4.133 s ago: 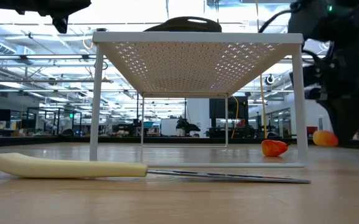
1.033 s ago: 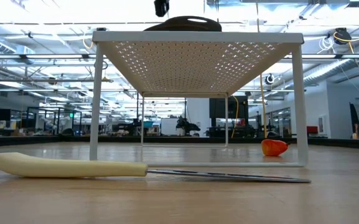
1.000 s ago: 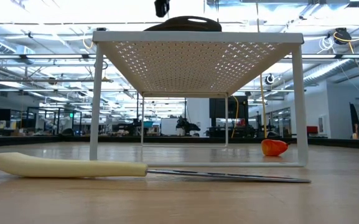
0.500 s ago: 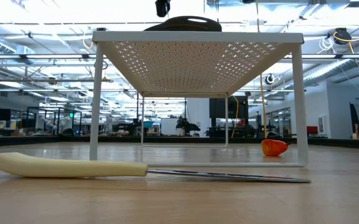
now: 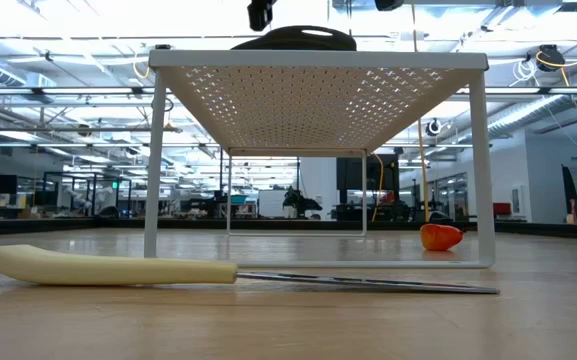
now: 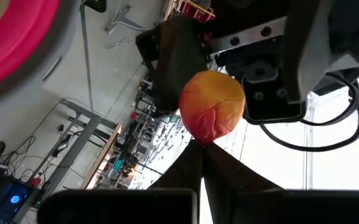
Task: Pick & Place Fruit
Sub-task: Put the peach into the red strainer bowl on the shelf
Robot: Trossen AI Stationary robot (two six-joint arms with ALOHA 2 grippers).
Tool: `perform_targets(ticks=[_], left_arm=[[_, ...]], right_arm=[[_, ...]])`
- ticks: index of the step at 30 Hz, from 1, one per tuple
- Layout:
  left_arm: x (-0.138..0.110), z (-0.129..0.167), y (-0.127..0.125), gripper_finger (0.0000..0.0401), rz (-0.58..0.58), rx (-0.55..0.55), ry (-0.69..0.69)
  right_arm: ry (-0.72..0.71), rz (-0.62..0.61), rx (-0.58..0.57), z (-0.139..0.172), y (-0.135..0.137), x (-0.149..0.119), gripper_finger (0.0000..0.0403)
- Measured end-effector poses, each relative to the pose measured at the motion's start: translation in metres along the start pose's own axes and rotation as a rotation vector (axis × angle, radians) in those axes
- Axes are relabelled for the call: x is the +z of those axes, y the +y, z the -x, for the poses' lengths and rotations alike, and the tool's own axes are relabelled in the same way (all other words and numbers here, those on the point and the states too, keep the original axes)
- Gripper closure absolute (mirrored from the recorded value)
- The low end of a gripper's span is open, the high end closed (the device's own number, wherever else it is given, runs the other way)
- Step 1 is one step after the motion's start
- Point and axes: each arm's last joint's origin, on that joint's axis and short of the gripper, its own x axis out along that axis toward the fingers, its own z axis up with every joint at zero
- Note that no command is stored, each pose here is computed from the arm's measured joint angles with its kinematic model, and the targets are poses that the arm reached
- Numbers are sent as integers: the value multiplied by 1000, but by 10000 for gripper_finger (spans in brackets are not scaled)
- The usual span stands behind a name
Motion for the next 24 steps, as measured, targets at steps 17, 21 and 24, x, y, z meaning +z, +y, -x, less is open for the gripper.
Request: perform_targets(ticks=[17,21,24], left_arm=[[7,6,11,151,14,22,-15],[7,6,11,168,12,20,-13],[7,6,11,198,13,9,-6]], right_arm=[[0,4,2,0,0,0,403],[0,4,3,0,0,0,403],[4,4,4,-1,1,-1,403]])
